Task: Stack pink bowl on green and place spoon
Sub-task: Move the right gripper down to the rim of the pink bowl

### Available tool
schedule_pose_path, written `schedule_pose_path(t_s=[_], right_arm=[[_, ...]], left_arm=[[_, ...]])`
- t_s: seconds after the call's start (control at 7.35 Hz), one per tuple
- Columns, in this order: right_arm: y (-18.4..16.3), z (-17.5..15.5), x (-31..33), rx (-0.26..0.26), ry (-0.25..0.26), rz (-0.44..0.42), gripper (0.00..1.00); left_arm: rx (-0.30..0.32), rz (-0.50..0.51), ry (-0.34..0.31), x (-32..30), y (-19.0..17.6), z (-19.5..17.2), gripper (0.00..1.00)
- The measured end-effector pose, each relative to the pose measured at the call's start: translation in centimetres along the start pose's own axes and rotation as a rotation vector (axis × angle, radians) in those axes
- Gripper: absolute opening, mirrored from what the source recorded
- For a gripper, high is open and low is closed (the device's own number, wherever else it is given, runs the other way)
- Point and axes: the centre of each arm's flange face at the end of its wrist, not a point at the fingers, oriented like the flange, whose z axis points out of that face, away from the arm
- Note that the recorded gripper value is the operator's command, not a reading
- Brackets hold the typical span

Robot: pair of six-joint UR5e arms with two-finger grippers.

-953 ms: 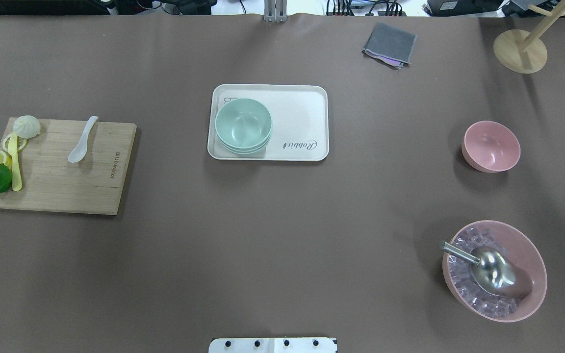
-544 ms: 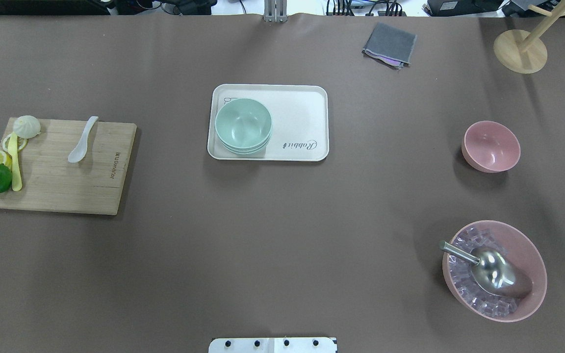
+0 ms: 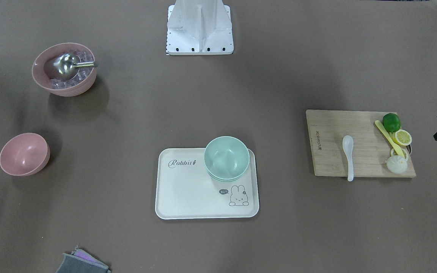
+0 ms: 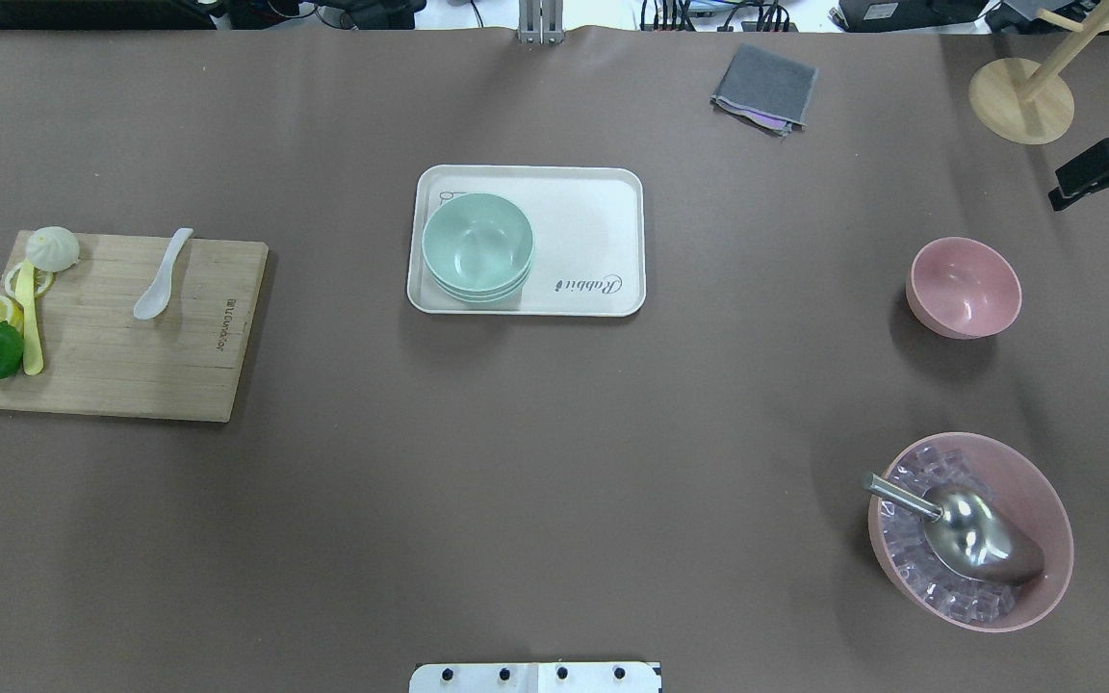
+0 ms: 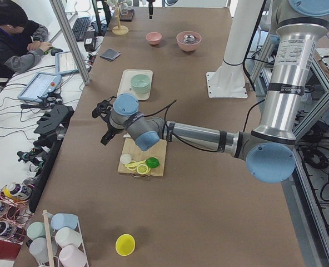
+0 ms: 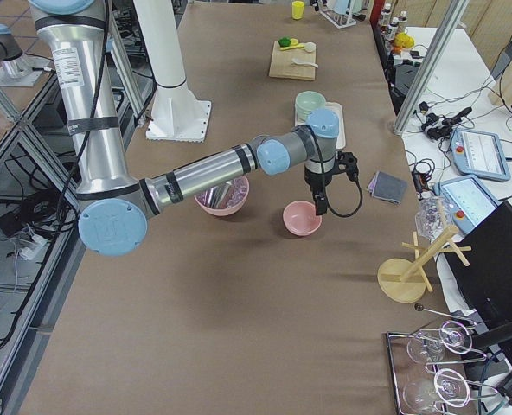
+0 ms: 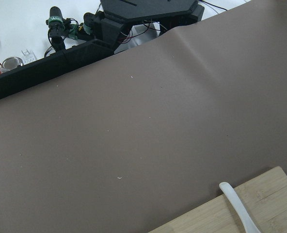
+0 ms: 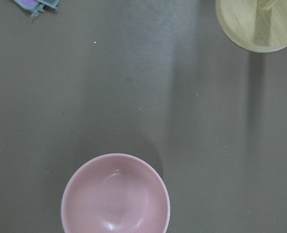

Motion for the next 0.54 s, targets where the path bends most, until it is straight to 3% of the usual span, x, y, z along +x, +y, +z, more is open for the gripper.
schedule_pose_path(t_s=[0.27, 0.54], right_arm=[[1.8, 7.0, 1.8, 0.077, -0.040, 0.063, 0.91], [3.5, 10.8, 2.5, 0.114, -0.081, 0.126, 0.73]], left_arm=[[-0.003, 0.000, 0.004, 0.1, 0.1, 0.1, 0.98], [-0.005, 0.000, 0.007, 0.1, 0.3, 0.2, 0.98]])
